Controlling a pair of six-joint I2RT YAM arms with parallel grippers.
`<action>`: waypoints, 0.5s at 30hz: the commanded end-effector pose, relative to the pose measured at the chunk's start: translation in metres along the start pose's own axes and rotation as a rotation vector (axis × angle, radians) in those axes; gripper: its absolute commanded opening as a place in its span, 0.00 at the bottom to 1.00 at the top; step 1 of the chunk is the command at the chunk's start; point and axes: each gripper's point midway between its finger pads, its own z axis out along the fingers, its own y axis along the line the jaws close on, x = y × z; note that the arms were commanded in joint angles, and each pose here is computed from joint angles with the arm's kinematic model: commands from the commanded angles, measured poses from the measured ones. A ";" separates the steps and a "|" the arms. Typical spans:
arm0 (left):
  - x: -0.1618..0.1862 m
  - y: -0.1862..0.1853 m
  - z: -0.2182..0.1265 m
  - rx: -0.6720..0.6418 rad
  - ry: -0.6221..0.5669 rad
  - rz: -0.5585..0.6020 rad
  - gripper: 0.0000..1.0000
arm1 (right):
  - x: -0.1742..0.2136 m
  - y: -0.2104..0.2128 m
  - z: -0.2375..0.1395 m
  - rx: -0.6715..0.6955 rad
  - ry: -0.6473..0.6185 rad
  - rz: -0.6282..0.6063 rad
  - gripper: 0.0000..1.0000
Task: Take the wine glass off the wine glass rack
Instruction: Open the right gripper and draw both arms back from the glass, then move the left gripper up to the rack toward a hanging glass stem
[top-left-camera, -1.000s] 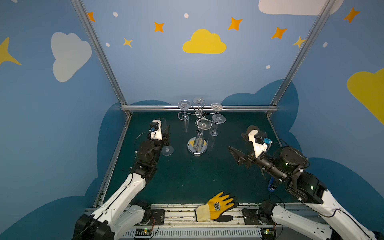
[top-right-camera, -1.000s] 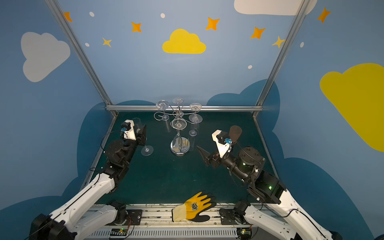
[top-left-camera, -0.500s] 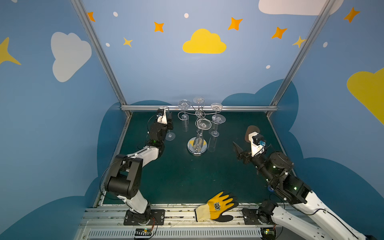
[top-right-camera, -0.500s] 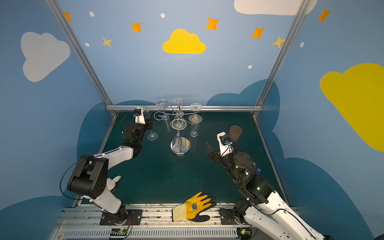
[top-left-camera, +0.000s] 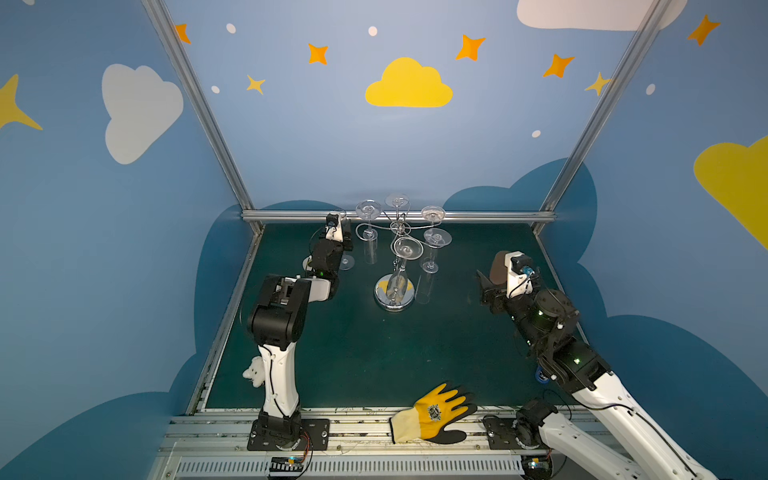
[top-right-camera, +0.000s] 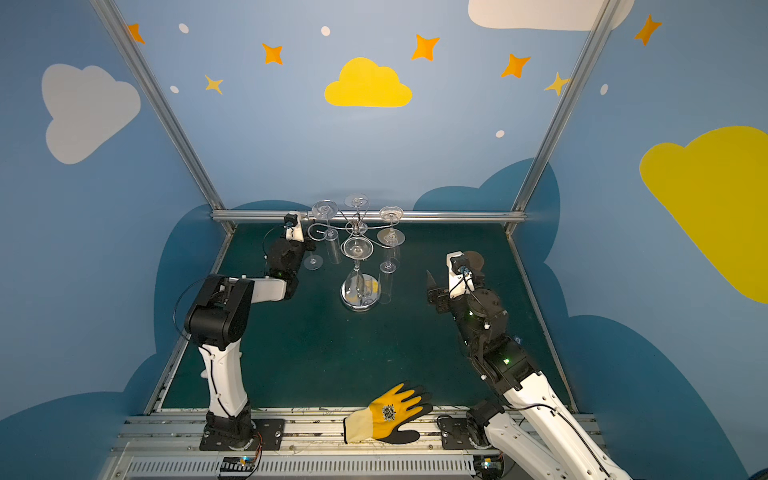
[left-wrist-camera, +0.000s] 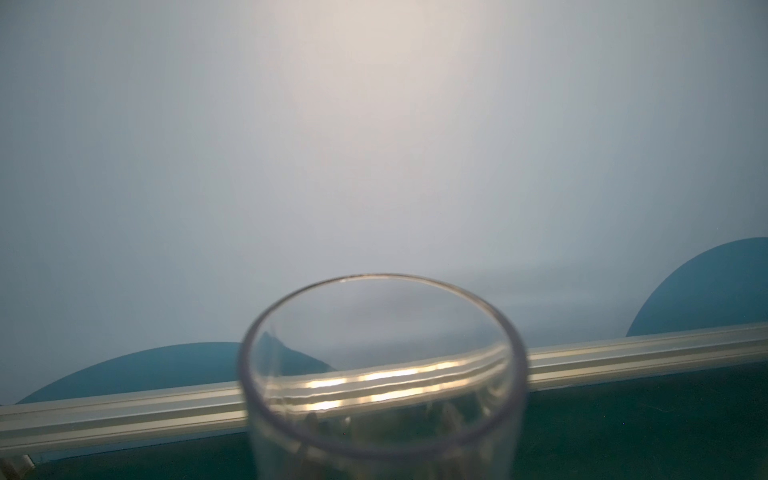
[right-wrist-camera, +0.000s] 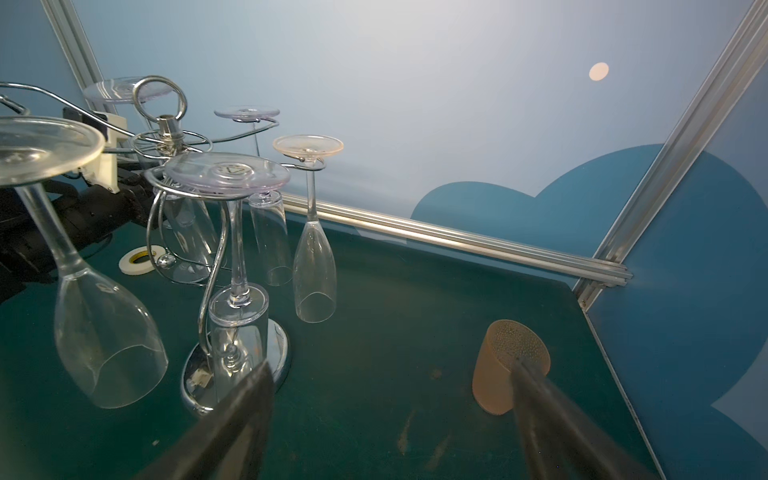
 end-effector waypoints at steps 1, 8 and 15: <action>-0.024 0.000 0.005 0.012 -0.085 0.015 0.46 | -0.010 -0.002 0.002 -0.009 -0.032 0.045 0.88; -0.005 -0.003 0.005 0.023 -0.045 0.027 0.48 | -0.005 -0.005 0.005 -0.005 -0.017 0.065 0.88; 0.004 -0.002 0.003 0.019 -0.027 0.035 0.58 | -0.004 -0.008 0.003 -0.003 -0.016 0.079 0.88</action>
